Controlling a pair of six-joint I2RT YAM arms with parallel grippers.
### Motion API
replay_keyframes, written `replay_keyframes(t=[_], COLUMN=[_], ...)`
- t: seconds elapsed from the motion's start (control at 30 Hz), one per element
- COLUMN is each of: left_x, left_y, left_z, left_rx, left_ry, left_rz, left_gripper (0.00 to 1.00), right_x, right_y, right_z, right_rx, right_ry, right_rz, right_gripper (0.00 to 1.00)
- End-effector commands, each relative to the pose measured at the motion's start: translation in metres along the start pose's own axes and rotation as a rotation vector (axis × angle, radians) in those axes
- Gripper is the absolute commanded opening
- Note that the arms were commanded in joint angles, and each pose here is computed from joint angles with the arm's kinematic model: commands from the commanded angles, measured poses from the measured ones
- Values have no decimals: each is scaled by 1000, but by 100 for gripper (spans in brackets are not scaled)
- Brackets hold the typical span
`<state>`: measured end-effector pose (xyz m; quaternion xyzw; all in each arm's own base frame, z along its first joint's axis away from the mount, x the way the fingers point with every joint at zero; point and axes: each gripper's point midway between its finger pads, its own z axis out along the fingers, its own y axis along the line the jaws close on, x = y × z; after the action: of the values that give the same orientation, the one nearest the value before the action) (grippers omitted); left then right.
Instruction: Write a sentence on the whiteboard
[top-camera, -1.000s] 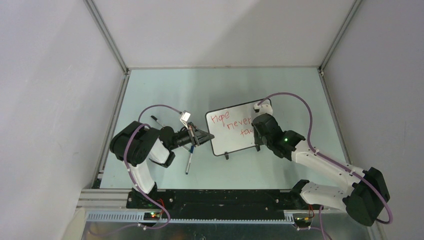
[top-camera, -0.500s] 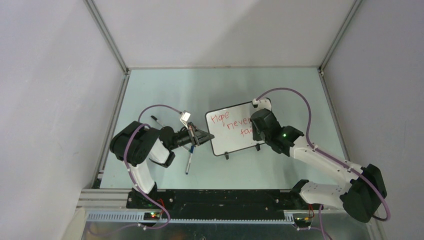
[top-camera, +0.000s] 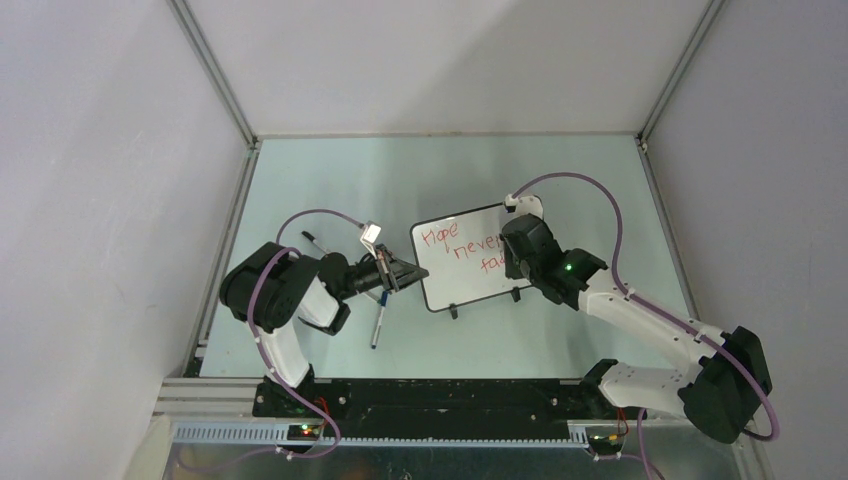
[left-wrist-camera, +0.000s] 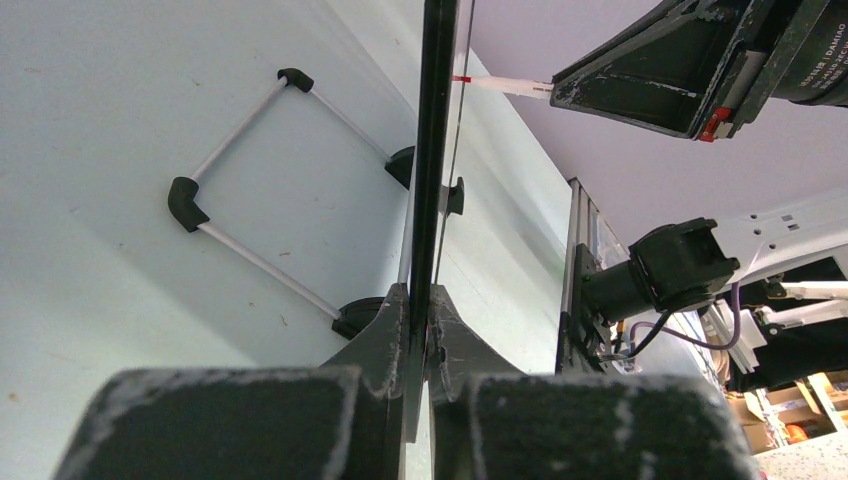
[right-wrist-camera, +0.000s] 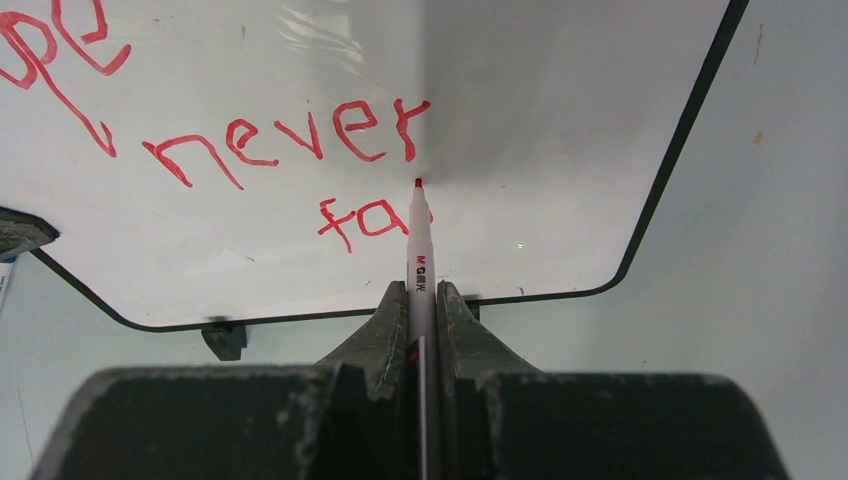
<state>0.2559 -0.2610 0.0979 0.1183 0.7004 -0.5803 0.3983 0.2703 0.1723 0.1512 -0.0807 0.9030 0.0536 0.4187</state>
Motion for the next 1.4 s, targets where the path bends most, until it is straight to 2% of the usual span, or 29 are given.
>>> replay_keyframes(t=[0.0, 0.8, 1.1, 1.37], left_x=[-5, -5, -5, -5], left_y=[-6, -6, -6, -6], left_z=[3, 3, 3, 3], left_rx=[31, 30, 29, 31], left_ry=[-11, -11, -11, -10], left_rz=[27, 27, 26, 27], left_gripper=[0, 0, 0, 0], right_x=[-7, 22, 21, 12], right_y=[1, -4, -11, -7], right_z=[-1, -4, -6, -15], right_rx=[3, 6, 36, -8], right_ry=[-19, 31, 23, -12], right_rz=[19, 10, 20, 34], right_gripper=[0, 0, 0, 0])
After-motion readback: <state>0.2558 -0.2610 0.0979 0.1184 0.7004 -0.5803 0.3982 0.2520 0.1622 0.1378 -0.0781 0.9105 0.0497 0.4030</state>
